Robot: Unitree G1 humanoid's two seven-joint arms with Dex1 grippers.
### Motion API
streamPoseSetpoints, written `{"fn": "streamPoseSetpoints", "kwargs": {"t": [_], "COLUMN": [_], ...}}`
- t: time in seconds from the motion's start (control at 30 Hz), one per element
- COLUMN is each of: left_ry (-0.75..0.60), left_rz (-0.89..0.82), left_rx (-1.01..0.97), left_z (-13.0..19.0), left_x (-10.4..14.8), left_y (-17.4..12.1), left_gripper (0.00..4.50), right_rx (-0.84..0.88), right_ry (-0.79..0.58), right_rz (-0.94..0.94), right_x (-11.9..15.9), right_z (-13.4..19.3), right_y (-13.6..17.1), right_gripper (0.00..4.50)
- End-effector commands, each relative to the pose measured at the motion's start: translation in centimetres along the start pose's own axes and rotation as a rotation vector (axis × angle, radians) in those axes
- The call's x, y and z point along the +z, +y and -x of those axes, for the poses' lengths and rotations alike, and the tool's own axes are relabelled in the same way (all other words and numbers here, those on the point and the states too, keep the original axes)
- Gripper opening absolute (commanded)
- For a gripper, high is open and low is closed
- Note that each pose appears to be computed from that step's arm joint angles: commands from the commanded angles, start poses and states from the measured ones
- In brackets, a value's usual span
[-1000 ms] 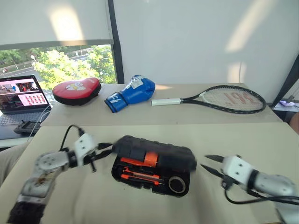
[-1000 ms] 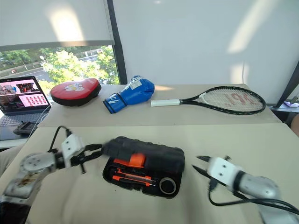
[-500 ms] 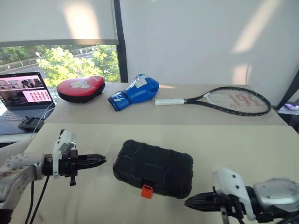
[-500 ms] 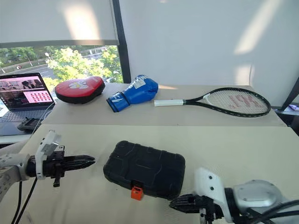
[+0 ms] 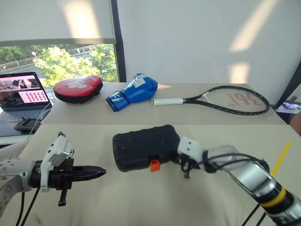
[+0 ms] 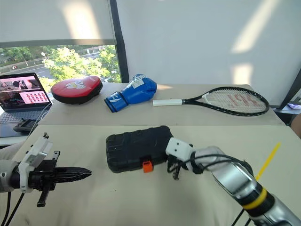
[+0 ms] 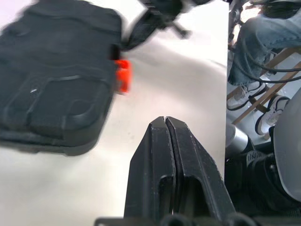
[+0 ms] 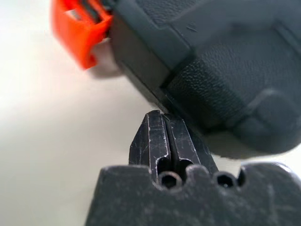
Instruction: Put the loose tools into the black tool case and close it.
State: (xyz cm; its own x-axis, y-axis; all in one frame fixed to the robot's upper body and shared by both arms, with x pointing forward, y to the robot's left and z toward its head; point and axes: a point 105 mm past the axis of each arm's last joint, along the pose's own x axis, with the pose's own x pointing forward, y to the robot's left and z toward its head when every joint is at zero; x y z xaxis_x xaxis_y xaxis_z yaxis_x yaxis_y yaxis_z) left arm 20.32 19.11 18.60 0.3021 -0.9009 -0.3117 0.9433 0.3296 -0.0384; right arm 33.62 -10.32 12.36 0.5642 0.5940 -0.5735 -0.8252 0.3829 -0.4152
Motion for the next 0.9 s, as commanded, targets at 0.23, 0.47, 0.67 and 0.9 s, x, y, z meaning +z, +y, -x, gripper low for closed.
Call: {"fn": "streamPoseSetpoints", "kwargs": {"t": [0.23, 0.47, 0.67, 0.9], "left_ry": [-0.082, -0.059, 0.008, 0.049], "left_rz": [-0.125, -0.119, -0.166, -0.204], "left_rx": [0.091, 0.084, 0.071, 0.052], "left_z": [-2.9, -7.1, -8.4, -8.7], "left_x": [2.4, 1.5, 0.3, -0.3], "left_y": [1.7, 4.0, 6.0, 7.0], "left_gripper": [1.1, 3.52, 4.09, 4.09], "right_rx": [0.091, 0.008, -0.084, -0.124], "right_ry": [-0.23, -0.268, -0.253, -0.241], "right_rz": [-0.209, -0.428, -0.574, -0.64], "right_x": [3.1, 2.7, 2.8, 3.0], "right_z": [4.2, 3.4, 0.5, -0.9], "right_y": [0.1, 4.2, 4.9, 5.0], "right_gripper": [1.56, 3.51, 3.51, 3.51]}}
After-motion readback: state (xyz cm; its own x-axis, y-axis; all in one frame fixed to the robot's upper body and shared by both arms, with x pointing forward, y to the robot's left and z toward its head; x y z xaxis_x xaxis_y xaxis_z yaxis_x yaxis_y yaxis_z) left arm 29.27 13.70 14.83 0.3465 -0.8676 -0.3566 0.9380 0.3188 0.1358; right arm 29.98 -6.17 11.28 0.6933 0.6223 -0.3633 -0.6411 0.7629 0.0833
